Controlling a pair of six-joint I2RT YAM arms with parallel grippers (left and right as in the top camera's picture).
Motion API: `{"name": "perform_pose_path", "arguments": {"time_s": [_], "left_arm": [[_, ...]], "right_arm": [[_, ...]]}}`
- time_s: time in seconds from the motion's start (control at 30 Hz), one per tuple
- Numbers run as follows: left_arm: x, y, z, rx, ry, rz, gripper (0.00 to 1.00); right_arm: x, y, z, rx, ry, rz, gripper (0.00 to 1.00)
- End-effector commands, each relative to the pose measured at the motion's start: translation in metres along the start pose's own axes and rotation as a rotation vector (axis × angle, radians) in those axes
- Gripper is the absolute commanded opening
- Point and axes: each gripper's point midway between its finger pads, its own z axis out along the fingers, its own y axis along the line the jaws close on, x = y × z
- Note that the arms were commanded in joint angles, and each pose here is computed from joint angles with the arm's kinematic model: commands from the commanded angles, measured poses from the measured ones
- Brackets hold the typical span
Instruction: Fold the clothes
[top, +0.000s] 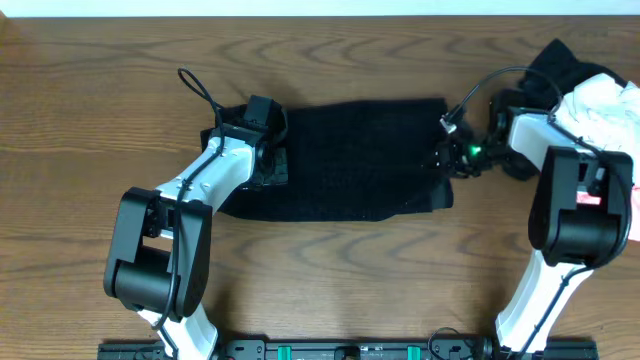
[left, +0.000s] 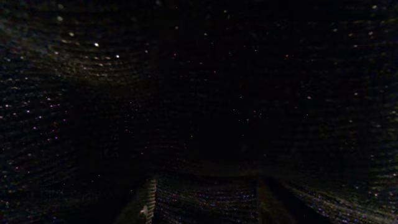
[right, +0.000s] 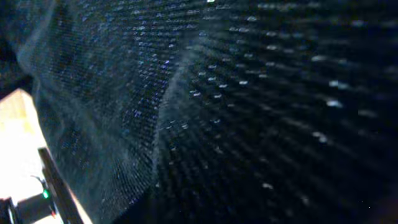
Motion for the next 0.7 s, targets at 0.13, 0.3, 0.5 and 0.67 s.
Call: {"name": "perform_pose_path", "arguments": {"time_s": [0.13, 0.3, 0.5, 0.67], "left_arm": [[0.019, 0.026, 0.016, -0.098, 0.072, -0.033, 0.53], [0.018, 0.027, 0.016, -0.101, 0.072, -0.031, 0.54], [0.011, 0.024, 0.009, -0.09, 0.05, -0.035, 0.64], [-0.003, 0.02, -0.011, -0.069, -0.006, -0.04, 0.8]], "right_arm": [[0.012, -0.016, -0.003, 0.063, 0.041, 0.094, 0.01], [0.001, -0.014, -0.055, 0.225, -0.021, 0.101, 0.01], [0.002, -0.028, -0.141, 0.653, -0.088, 0.127, 0.01], [-0.008, -0.022, -0.184, 0.8, -0.188, 0.127, 0.01]]}}
